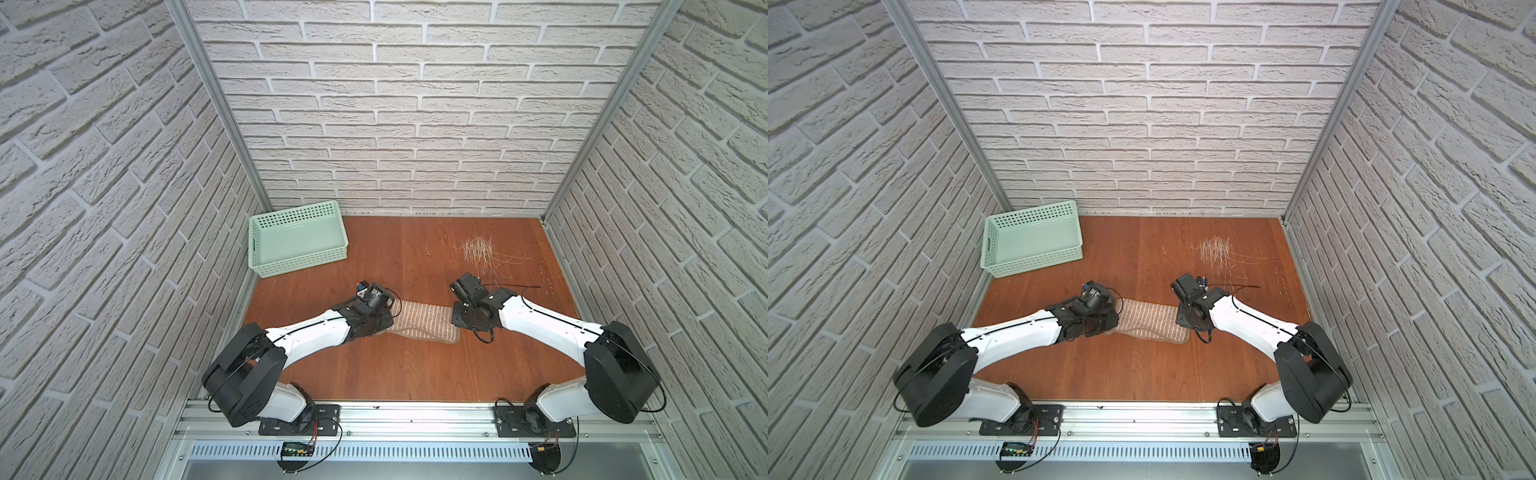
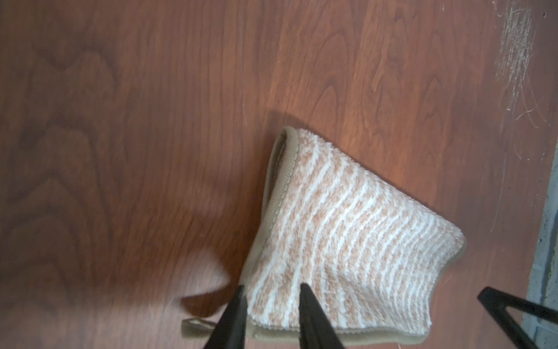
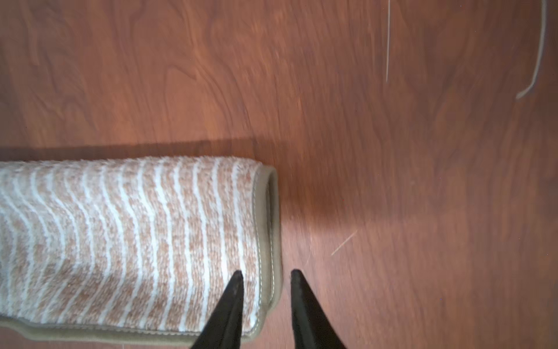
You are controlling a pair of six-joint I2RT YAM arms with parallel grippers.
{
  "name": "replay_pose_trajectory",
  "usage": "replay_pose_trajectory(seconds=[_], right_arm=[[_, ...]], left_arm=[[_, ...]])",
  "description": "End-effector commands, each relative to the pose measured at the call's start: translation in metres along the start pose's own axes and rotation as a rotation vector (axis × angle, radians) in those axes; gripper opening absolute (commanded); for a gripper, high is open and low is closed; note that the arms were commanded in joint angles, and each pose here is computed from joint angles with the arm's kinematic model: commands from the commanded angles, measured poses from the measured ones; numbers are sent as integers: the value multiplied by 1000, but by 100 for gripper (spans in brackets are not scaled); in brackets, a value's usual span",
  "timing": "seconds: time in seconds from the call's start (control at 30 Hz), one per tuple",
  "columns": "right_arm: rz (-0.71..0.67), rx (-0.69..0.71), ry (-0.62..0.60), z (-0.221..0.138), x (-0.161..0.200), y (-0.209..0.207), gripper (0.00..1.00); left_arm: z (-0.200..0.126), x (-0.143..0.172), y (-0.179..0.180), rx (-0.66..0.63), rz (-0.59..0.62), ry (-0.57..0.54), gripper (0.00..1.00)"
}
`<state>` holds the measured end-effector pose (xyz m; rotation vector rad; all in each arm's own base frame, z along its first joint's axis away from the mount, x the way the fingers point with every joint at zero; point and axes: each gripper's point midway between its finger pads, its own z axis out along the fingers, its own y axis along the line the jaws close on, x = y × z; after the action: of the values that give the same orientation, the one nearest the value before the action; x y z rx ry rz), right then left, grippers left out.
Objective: Fold the square dishcloth
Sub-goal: Smooth out the cleaning item at the center of the board.
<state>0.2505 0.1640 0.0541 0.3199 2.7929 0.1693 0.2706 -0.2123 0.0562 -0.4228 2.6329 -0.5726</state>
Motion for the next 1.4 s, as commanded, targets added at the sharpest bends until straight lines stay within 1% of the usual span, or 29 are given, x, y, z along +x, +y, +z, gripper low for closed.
replay_pose_trajectory(seconds=[0.0,0.07,0.2,0.33,0.5,0.53,0.6,0.67,0.87,1.0,1.17,1.37], right_arm=[[88,-49,59,4,24,0,32],[114,-73,57,4,29,1,35],[148,-106,50,3,32,3,36],[165,-122,40,0,33,5,39],[188,-131,41,4,35,6,41],[191,-135,41,4,35,6,41],[194,-142,39,5,35,8,41],[195,-145,40,6,35,10,41],[196,-155,48,12,35,15,41],[195,-146,54,16,37,15,41],[199,-146,57,20,40,16,42],[210,-146,59,28,44,16,42]], left_arm=[[1,6,-2,-3,30,38,29],[2,8,1,-15,28,42,28],[3,10,5,-26,27,48,26],[5,9,3,-23,32,49,24],[9,10,2,-27,30,61,24],[8,10,2,-28,30,60,26],[6,9,4,-40,31,54,36],[3,7,7,-53,31,42,40],[-3,5,16,-92,34,22,44],[-3,6,18,-97,34,23,44],[3,8,17,-89,34,38,38],[7,10,15,-83,36,47,35]])
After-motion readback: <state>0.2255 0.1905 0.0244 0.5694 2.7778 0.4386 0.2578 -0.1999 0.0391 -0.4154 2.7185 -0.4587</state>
